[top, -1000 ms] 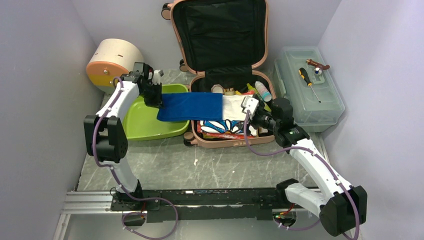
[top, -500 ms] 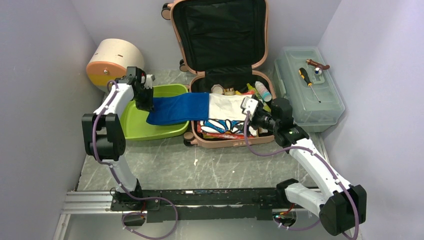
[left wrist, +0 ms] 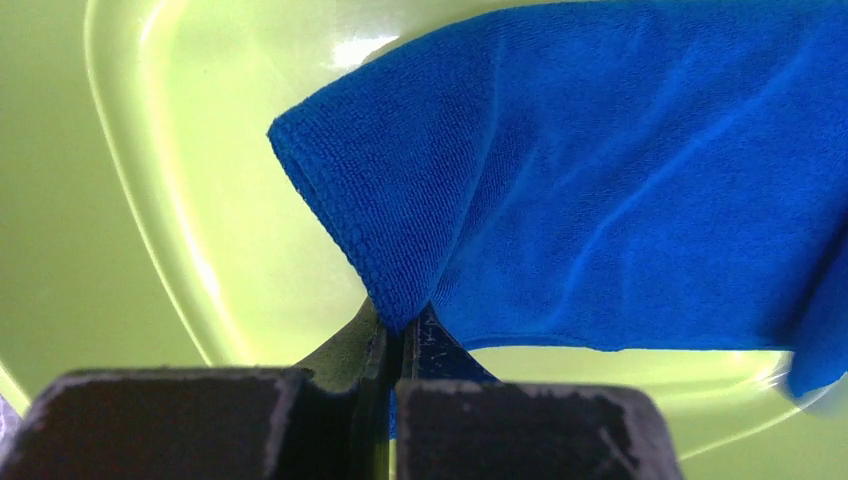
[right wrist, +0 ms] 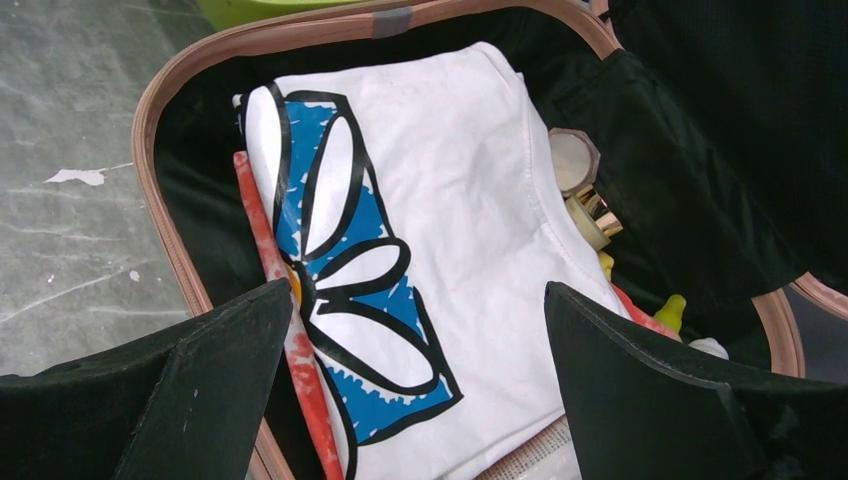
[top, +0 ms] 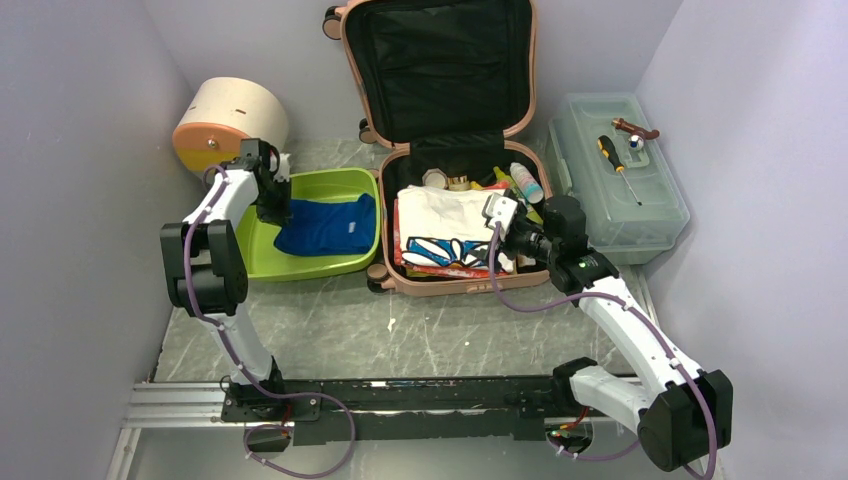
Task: Open, take out, and arrange the luggage
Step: Place the clothes in the bin.
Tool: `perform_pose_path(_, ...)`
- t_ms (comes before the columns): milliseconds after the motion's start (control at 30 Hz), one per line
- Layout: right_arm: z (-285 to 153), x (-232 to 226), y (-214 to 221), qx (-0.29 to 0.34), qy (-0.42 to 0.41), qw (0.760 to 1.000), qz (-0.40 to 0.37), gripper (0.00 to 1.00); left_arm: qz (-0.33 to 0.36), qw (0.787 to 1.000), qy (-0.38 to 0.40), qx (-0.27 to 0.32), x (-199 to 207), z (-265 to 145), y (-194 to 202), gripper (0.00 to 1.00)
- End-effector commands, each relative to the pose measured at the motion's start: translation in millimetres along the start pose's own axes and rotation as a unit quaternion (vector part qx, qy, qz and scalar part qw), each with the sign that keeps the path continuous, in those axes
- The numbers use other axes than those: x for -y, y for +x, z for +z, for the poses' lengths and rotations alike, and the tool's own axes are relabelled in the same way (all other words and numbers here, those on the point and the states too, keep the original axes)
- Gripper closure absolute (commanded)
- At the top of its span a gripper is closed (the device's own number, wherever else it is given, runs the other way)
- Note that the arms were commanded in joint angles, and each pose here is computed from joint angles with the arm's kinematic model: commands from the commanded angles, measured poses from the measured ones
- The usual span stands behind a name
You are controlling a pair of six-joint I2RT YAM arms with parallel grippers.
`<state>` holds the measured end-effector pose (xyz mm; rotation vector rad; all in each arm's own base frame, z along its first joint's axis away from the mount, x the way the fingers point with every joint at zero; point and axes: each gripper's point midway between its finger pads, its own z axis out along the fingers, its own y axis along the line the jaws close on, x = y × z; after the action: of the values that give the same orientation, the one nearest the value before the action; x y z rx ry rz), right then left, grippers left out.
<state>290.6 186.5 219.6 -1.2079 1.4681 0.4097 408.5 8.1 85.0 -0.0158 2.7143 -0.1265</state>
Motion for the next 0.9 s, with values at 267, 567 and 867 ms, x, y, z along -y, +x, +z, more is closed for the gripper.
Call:
perform_pose_path(267, -1, 2, -10, 0.023, -0.002, 1.0, -0.015, 0.0, -0.007, 0.998, -0.055, 0.014, -25, -7, -7, 1.0)
perform_pose_path(567, 0, 1, -9, 0.022, -0.007, 1.0, -0.013, 0.0, -0.032, 0.995, -0.088, 0.037, -35, -29, -12, 1.0)
perform_pose_path(867, -1, 1, -10, 0.024, -0.006, 1.0, -0.012, 0.0, -0.024, 0.993, -0.111, 0.036, -44, -27, -15, 1.0)
